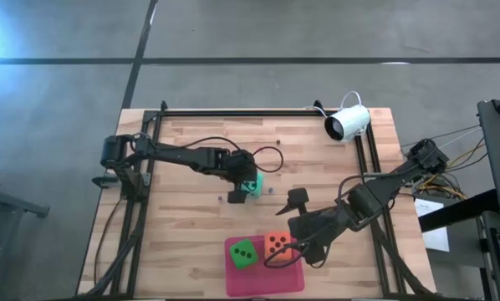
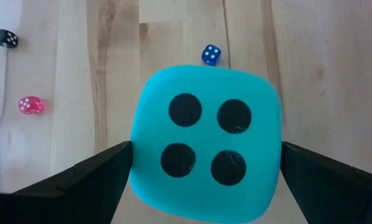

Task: Pick & Place Dice
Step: Put the light blue dice into the pink bin

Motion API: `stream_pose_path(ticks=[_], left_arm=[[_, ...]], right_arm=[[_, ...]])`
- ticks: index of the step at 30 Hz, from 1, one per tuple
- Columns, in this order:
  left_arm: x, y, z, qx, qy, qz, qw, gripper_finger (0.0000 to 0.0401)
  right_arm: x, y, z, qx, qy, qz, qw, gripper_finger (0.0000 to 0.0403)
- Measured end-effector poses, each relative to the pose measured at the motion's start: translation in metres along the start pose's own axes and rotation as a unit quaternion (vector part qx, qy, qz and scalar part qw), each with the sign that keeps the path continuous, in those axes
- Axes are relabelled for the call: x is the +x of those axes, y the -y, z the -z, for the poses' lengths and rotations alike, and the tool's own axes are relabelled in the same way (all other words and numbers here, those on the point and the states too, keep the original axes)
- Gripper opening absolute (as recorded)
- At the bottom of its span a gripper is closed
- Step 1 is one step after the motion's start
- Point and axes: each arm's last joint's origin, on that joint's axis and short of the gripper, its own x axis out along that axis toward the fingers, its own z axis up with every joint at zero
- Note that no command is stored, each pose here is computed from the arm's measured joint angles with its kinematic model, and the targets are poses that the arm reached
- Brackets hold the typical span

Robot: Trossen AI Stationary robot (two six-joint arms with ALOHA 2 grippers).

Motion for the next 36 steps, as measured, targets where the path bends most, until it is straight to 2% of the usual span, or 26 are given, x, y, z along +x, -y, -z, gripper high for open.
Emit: stream_pose_path(ticks=[17,26,36], left_arm=[[-0.0038,0.0021,-0.0062,0.007,0.009,0.008,1.0,0.0399],[-0.0082,0.0004,-0.0081,0.025,0.015,-0.018,0.999,0.0399],[-0.0037,0.0011,-0.0019,0.011,0.011,-0.02,1.0,0.0399]], right_arm=[[0.0001,0.0001,-0.0001,0.0,0.0,0.0,1.0,0.04],[0.0002,0.0,-0.0002,0.0,0.001,0.0,1.0,0.04],[0.0001,-0.0001,-0.0001,0.0,0.001,0.0,1.0,0.04]])
